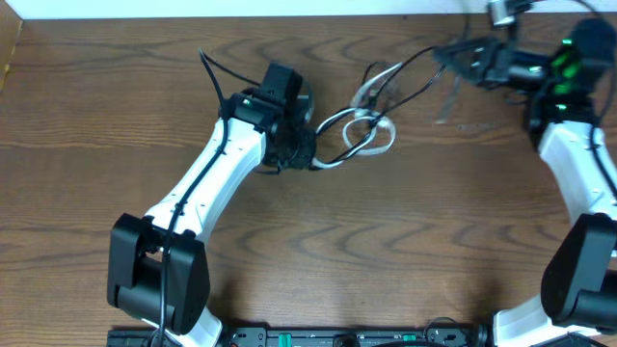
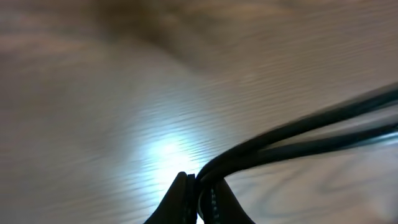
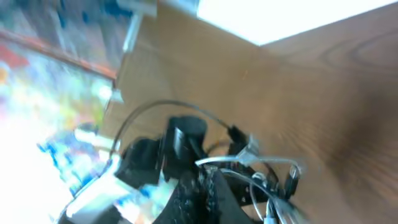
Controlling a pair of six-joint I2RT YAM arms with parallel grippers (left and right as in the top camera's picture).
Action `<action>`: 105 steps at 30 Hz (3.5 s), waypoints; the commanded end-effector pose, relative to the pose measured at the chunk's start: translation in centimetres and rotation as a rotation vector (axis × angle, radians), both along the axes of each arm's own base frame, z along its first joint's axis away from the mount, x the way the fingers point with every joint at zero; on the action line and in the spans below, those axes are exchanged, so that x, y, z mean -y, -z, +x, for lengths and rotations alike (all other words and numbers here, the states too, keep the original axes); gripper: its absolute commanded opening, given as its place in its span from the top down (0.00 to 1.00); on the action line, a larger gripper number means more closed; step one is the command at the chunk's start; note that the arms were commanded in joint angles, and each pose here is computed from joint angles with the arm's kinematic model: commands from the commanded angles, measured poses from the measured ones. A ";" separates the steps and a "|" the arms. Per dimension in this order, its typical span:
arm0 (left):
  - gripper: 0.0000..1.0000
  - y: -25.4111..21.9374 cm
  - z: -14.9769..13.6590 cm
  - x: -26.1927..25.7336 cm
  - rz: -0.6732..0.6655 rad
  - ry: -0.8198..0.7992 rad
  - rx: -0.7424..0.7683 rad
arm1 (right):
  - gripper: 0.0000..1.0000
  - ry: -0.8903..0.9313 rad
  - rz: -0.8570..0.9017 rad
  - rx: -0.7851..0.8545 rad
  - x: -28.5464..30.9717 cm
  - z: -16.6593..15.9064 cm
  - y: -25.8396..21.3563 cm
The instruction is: Untangle cables
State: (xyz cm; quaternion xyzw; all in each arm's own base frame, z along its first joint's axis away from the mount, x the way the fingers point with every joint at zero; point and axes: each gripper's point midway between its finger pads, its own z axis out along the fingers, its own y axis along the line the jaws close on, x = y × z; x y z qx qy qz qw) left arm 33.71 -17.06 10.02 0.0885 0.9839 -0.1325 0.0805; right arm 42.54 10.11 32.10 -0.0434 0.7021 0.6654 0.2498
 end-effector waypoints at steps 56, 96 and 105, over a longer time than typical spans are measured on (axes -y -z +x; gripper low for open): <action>0.93 -24.5 2.4 4.1 -0.680 -0.208 0.527 | 0.37 0.000 -0.423 -0.194 -6.1 -4.3 12.3; 0.93 -21.7 1.1 4.5 -0.567 -0.051 0.507 | 0.37 -0.230 -0.442 0.124 -15.2 -5.7 12.5; 0.93 -21.6 1.3 4.3 -0.559 -0.060 0.511 | 0.89 -0.121 -0.672 -0.082 -15.5 -4.8 19.0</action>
